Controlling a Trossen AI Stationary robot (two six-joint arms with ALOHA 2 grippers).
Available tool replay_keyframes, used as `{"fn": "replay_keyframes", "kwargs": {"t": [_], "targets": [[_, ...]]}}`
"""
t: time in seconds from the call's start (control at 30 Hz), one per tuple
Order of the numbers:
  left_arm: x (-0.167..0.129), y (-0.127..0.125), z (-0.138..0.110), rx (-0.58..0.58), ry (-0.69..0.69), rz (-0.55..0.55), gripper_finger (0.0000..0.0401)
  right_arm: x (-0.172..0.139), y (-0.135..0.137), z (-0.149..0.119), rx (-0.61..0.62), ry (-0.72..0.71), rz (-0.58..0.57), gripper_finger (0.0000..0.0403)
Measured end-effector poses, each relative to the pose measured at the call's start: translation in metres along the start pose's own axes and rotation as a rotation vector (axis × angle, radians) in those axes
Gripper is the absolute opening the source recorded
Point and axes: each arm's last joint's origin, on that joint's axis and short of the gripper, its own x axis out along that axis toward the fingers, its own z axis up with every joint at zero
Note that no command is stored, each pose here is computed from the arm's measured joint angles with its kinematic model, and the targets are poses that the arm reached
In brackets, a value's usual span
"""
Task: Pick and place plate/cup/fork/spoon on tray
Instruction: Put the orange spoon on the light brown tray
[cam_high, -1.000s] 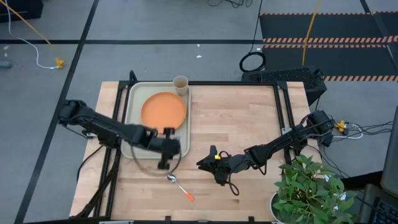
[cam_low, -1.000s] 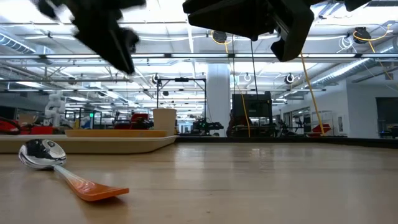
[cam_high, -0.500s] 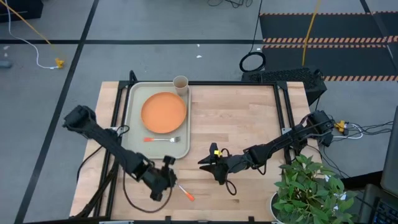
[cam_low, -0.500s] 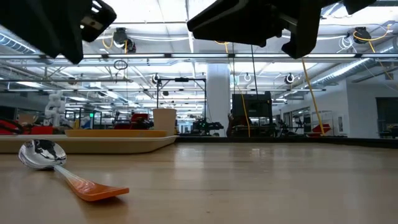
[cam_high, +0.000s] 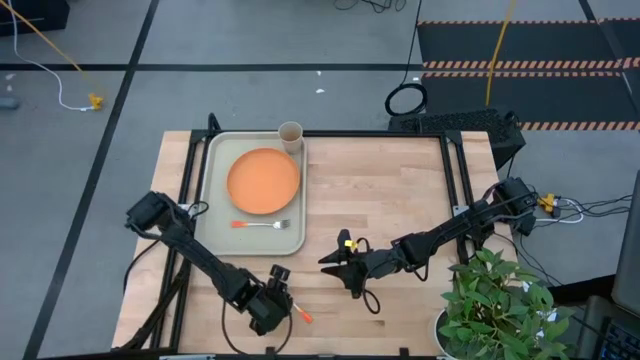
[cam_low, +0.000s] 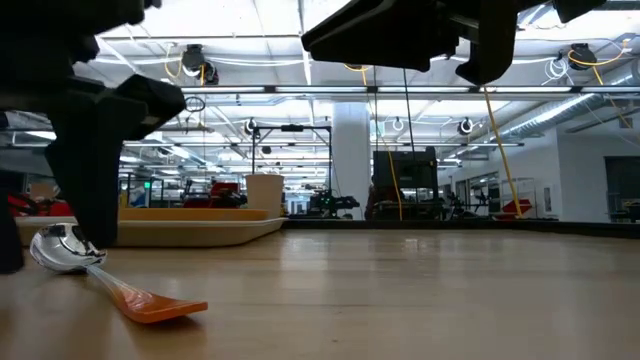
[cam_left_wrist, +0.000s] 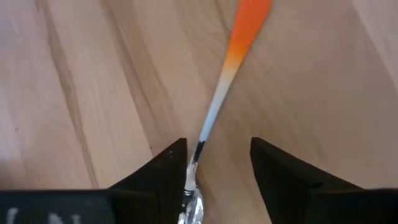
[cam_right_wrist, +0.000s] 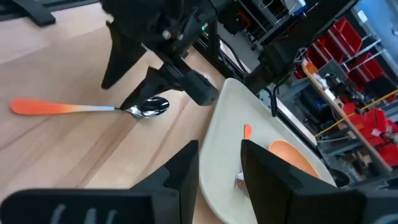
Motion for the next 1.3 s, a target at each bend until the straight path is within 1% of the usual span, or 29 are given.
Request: {"fn": "replay_keyframes", "kwargs": {"t": [0.1,0.2,0.27,0.43,0.6,0.77,0.87,0.97,1.07,1.17,1.23,1.3], "targets": [[0.003,0.002,0.000,-0.009,0.007,0.013,0.0147,0.000,0.000,0.000,0.029,0.000,0.000,0.0114],[0.003,0.007,0.000,-0.024,0.010,0.015,0.0119,-0.001,0.003,0.002,0.027,-0.007,0.007,0.0114],[0.004,0.009,-0.001,-0.013,0.025,0.002,0.0104,-0.002,0.006,0.004,0.014,-0.012,0.014,0.0114],[0.008,0.011,-0.001,0.012,0.039,-0.032,0.0075,-0.004,0.010,0.006,0.004,-0.019,0.021,0.0114],[0.018,0.010,-0.003,0.059,0.059,-0.040,0.0049,-0.005,0.011,0.007,-0.038,-0.023,0.019,0.0114],[0.016,0.013,-0.002,0.055,0.060,-0.036,0.0016,-0.005,0.010,0.007,-0.038,-0.013,-0.002,0.0114],[0.010,0.015,-0.001,0.069,0.045,-0.014,0.0008,-0.005,0.009,0.006,-0.040,0.007,-0.027,0.0114],[0.003,0.020,-0.001,0.083,0.038,0.044,0.0013,-0.005,0.009,0.006,-0.040,0.020,-0.041,0.0114],[-0.008,0.025,0.002,0.082,0.012,0.084,0.0013,-0.005,0.009,0.006,0.009,0.020,-0.043,0.0114],[-0.015,0.032,0.000,0.076,0.033,0.121,0.0007,-0.004,0.007,0.004,0.075,0.022,-0.049,0.0114],[-0.020,0.037,0.002,0.067,0.015,0.155,0.0005,-0.003,0.005,0.004,0.163,0.019,-0.058,0.0114],[-0.025,0.043,0.004,0.057,0.003,0.180,0.0007,-0.002,0.002,0.005,0.287,-0.003,-0.073,0.0114]]}}
